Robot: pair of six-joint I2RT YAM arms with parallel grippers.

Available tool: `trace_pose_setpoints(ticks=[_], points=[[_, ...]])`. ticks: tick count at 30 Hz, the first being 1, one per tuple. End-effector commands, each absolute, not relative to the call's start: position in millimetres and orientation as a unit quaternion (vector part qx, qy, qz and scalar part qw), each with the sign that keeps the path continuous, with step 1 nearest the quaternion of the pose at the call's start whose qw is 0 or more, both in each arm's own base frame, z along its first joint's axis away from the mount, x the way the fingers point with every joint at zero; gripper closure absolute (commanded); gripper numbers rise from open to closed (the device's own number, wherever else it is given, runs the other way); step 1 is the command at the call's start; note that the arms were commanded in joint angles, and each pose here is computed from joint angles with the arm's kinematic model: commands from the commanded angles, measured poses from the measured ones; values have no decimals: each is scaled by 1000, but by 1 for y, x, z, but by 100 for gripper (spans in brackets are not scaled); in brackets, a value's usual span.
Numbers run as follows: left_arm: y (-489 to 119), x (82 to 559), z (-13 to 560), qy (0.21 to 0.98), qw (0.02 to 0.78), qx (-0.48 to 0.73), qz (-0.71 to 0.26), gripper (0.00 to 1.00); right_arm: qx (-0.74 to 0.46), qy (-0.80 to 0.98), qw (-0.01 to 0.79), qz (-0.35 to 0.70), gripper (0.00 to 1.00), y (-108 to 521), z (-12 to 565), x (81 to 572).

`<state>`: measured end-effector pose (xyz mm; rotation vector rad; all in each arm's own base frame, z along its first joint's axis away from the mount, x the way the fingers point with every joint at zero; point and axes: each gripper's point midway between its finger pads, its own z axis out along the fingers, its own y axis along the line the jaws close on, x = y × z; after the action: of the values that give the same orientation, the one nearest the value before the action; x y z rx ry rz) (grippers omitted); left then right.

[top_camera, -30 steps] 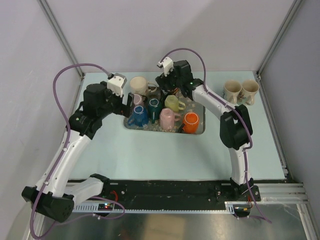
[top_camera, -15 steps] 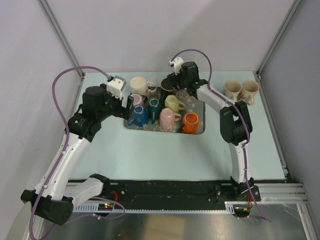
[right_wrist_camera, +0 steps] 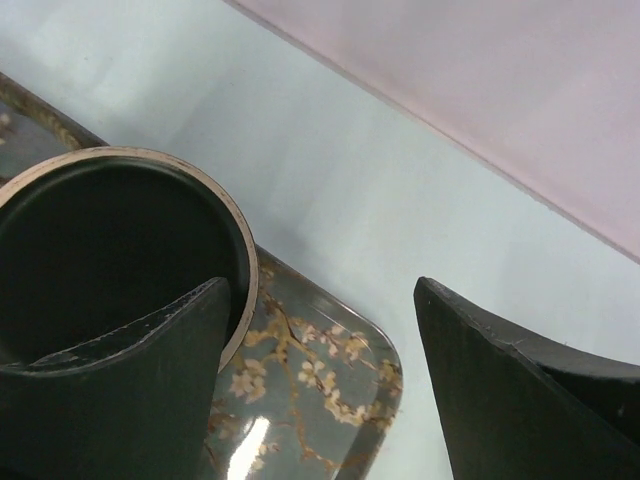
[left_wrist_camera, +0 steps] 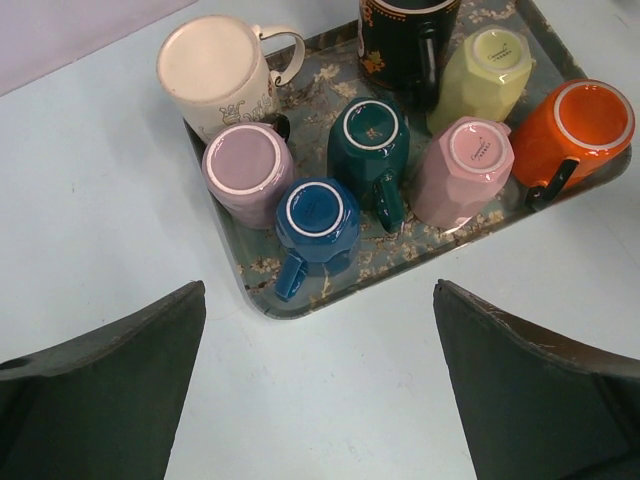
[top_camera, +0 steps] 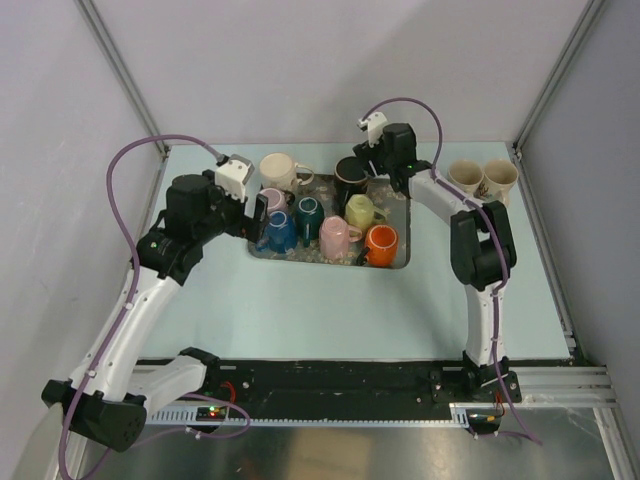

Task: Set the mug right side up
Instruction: Move the cup to the tray.

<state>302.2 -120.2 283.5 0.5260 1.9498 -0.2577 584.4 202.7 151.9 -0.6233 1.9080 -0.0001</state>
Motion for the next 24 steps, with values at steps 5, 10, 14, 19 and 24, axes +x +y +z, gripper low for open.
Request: trace_pose_setpoints(ticks=[5,10,14,19,24], points=[[-124,301,286,808,531,224,-122,0,-256,821,506,-60,21,154,141,575],[-123,300,286,806,534,225,-119,0,-248,822,512,-37,17,158,156,561],[-122,299,285,805,535,227,-117,0,-228,816,531,23,10,179,201,533],[-125,300,284,805,533,229,-123,0,-196,832,513,85,5,201,216,492],[-128,301,285,803,535,229,-130,0,-150,859,472,130,3,206,198,478]])
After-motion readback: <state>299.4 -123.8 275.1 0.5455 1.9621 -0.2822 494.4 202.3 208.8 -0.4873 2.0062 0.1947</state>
